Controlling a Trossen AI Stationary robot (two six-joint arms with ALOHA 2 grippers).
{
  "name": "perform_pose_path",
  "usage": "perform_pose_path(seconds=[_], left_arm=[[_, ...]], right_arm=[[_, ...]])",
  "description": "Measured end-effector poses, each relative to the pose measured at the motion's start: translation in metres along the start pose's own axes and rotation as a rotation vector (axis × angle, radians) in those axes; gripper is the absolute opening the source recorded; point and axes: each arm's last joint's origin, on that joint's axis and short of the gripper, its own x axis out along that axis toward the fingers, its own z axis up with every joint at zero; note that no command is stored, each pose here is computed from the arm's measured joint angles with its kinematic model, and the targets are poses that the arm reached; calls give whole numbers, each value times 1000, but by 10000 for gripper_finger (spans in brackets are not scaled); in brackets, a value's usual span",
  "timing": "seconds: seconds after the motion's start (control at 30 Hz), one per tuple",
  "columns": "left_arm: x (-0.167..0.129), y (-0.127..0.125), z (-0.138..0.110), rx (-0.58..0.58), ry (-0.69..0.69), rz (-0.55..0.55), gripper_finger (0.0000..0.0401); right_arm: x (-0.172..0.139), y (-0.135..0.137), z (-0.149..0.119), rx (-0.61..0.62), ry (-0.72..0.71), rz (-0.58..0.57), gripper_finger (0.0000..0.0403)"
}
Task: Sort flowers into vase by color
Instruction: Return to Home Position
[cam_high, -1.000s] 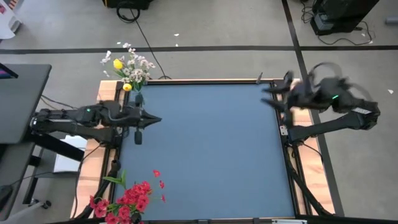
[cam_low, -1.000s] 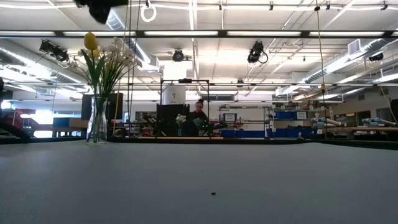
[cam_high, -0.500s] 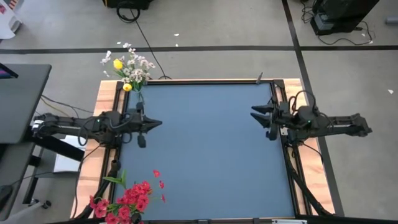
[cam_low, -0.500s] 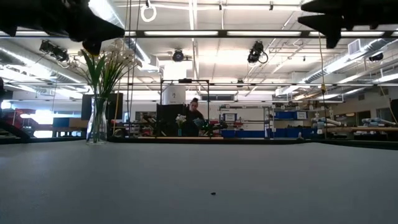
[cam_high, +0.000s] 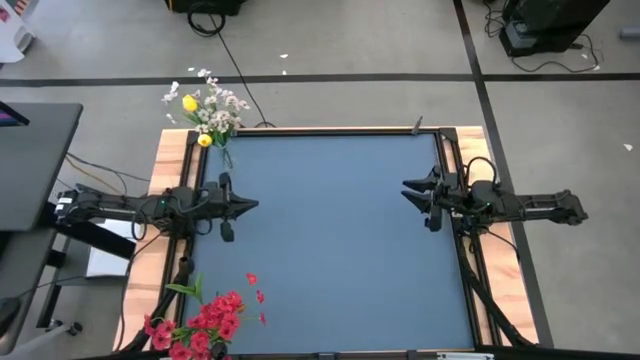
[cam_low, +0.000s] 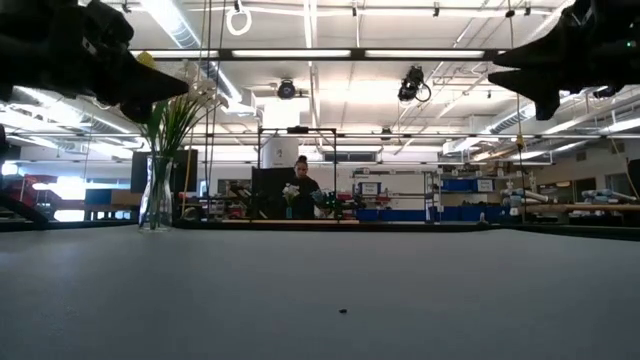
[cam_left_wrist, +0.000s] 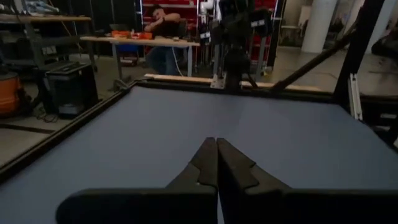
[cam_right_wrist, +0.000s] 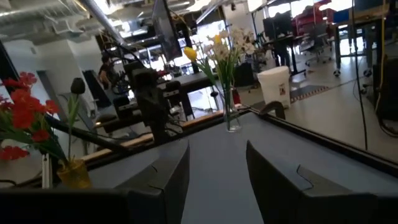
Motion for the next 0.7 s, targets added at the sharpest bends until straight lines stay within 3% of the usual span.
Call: perform_pose_path(seconds=[0.43,0.7], left_arm=[[-21,5,-8,-16,-73,18,0],[-22,5,-17,56,9,3,0]], right_arm=[[-7,-9,-22,30,-27,-13,168],[-7,-11,-31,12,3,-16,168]])
